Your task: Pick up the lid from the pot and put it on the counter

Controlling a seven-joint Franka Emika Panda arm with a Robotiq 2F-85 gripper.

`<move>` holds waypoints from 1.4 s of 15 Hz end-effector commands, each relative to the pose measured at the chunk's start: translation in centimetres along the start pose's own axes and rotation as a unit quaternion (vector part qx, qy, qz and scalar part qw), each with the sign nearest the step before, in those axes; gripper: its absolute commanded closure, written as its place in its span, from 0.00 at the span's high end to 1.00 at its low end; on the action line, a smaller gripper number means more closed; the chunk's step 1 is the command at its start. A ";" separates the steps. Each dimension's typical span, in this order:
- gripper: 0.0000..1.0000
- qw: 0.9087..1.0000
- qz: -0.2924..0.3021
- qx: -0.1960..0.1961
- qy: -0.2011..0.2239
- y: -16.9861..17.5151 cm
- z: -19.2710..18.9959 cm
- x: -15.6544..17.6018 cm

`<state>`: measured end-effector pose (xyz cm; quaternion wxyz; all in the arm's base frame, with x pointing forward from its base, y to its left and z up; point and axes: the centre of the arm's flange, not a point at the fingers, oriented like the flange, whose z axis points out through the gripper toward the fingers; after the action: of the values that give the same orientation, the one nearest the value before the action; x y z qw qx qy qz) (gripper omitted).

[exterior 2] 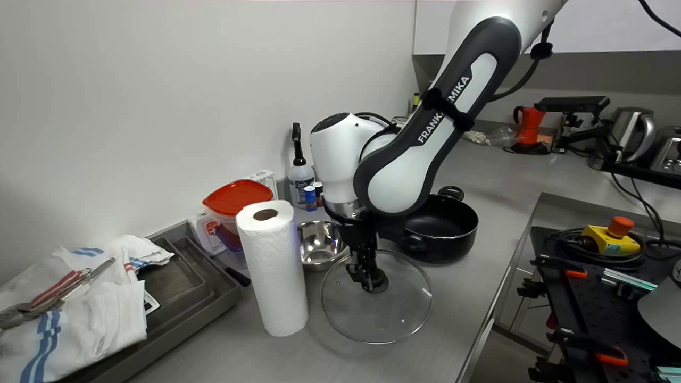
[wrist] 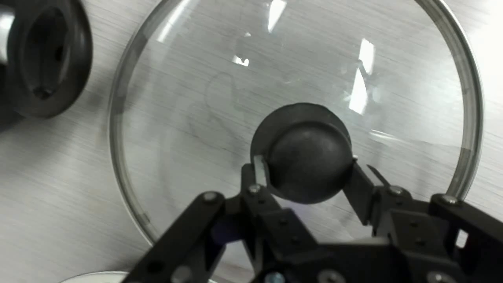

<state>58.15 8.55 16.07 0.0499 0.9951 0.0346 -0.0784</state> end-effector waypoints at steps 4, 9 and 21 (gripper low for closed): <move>0.25 0.999 -0.022 0.035 0.000 1.4 1.8 1.5; 0.25 0.997 -0.027 0.070 0.028 2.7 3.7 2.1; 0.77 0.996 -0.039 0.060 0.050 3.4 5.7 1.8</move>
<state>59.47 4.46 10.68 -0.0186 0.9974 0.0554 -0.0434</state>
